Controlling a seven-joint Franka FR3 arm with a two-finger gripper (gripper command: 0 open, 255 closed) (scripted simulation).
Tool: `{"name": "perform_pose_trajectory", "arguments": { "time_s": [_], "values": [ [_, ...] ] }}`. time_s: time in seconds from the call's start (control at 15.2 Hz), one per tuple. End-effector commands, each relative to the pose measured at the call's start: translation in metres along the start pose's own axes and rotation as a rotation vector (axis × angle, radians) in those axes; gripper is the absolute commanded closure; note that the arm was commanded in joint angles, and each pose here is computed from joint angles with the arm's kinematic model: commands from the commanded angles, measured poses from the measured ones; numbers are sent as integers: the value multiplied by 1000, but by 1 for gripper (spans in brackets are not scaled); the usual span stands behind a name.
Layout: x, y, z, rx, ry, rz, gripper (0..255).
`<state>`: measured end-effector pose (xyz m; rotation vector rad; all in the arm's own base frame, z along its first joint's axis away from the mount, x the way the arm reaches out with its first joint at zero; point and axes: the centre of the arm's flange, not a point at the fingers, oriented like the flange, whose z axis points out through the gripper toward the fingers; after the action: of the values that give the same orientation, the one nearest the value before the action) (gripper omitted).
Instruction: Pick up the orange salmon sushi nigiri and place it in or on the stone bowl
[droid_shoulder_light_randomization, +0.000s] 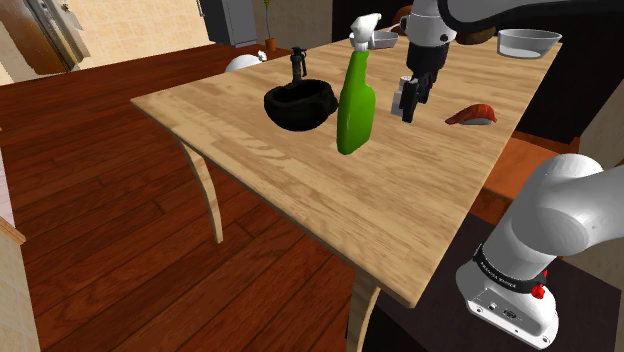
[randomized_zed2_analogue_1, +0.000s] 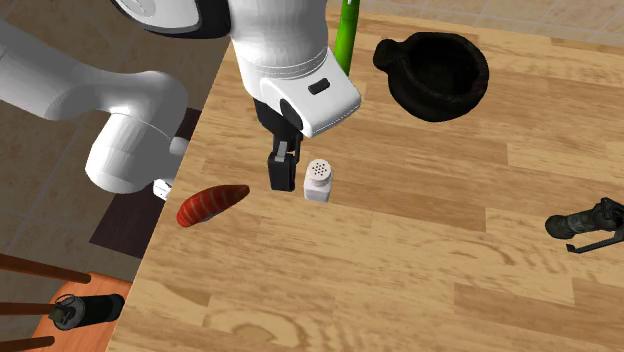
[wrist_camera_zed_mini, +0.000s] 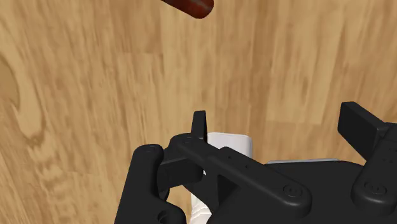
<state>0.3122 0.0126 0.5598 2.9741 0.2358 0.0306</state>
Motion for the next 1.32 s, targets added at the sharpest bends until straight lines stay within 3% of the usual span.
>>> {"name": "perform_pose_trajectory", "arguments": {
  "time_s": [0.0,0.73,1.25],
  "values": [
    [0,0,0,0,0,0,0],
    [-98,81,-16,54,-99,-632,0],
    [-102,80,24,54,-99,-632,0]
  ]
}}
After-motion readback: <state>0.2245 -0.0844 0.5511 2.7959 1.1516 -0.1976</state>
